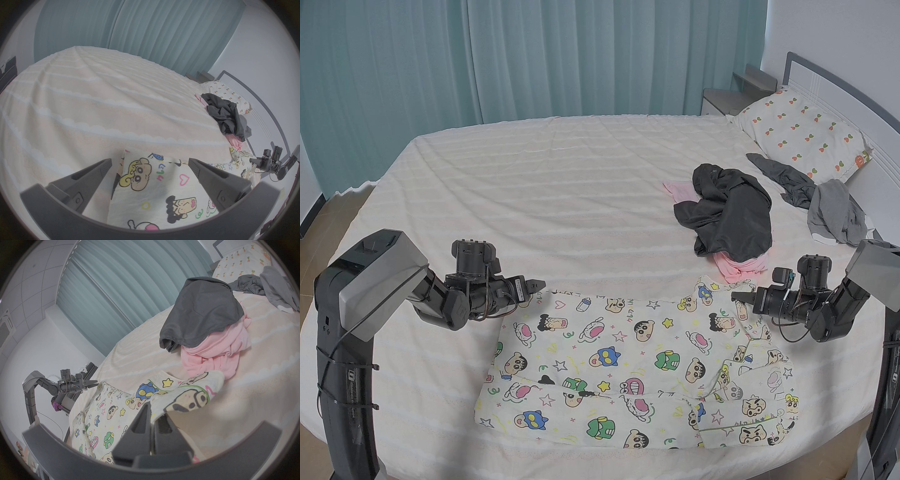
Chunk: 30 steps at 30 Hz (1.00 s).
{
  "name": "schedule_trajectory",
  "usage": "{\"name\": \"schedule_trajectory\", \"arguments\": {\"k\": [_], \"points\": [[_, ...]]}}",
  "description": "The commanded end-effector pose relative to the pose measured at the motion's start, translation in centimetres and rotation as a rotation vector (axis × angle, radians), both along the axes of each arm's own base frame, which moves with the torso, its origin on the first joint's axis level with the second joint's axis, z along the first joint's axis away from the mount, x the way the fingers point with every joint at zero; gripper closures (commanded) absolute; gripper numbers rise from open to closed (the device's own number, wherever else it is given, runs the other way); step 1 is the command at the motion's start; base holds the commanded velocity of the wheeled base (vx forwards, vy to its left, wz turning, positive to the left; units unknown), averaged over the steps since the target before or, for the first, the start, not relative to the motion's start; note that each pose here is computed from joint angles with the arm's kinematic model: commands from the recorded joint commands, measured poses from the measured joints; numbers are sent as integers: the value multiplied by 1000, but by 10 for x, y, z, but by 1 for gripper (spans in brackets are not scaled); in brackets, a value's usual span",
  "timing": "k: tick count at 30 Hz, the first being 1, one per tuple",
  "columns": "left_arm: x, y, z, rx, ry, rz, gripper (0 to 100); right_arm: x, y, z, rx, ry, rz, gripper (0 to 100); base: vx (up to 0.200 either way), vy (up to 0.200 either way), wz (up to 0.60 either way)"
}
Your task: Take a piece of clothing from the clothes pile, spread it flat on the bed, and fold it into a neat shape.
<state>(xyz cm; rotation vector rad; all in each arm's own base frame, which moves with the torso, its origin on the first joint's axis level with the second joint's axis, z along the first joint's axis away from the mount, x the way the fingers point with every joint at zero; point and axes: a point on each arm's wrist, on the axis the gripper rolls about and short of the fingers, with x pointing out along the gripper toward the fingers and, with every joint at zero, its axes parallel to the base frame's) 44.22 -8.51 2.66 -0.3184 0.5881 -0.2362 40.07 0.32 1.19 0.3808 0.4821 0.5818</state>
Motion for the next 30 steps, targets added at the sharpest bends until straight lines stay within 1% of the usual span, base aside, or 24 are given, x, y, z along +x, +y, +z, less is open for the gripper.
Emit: {"name": "schedule_trajectory", "arguments": {"k": [1, 5, 7, 8, 10, 11, 12, 14, 18, 21, 23, 25, 26, 30], "points": [[5, -1, -22, 8, 34, 0, 0, -1, 5, 4, 0, -10, 14, 100, 0, 0, 0], [9, -5, -32, 9, 42, -4, 0, -1, 7, 6, -1, -13, 17, 100, 0, 0, 0], [9, -5, -32, 9, 42, -4, 0, -1, 7, 6, -1, -13, 17, 100, 0, 0, 0], [11, -11, -34, 8, 39, -14, 0, -1, 8, 5, -1, -9, 18, 100, 0, 0, 0], [12, -15, -36, 0, 39, -17, 0, -1, 7, 5, -1, -11, 17, 100, 0, 0, 0], [13, -18, -34, -14, 39, -14, 100, -1, 7, 5, -1, -11, 17, 100, 0, 0, 0], [13, -18, -34, -18, 39, -14, 100, -1, 7, 5, -1, -11, 17, 100, 0, 0, 0], [13, -24, -31, -55, 41, 0, 100, -1, 7, 6, -1, -11, 16, 100, 0, 0, 0], [11, -23, -31, -57, 48, 1, 100, -1, 6, 6, -1, -11, 14, 100, 0, 0, 0], [6, -18, -24, -56, 51, 11, 100, -1, 6, 4, -1, -8, 14, 100, 0, 0, 0], [5, -14, -14, -59, 32, 17, 100, -1, 5, 5, -1, -11, 11, 100, 0, 0, 0], [5, -12, -12, -60, 27, 20, 100, -1, 5, 5, -1, -11, 9, 100, 0, 0, 0], [4, -9, -4, -62, 13, 25, 100, 0, 4, 7, -1, -19, 8, 100, 0, 0, 0], [-3, -7, 7, -62, -1, 26, 100, 0, 3, 11, -8, -42, -4, 100, 0, 0, 0]]}}
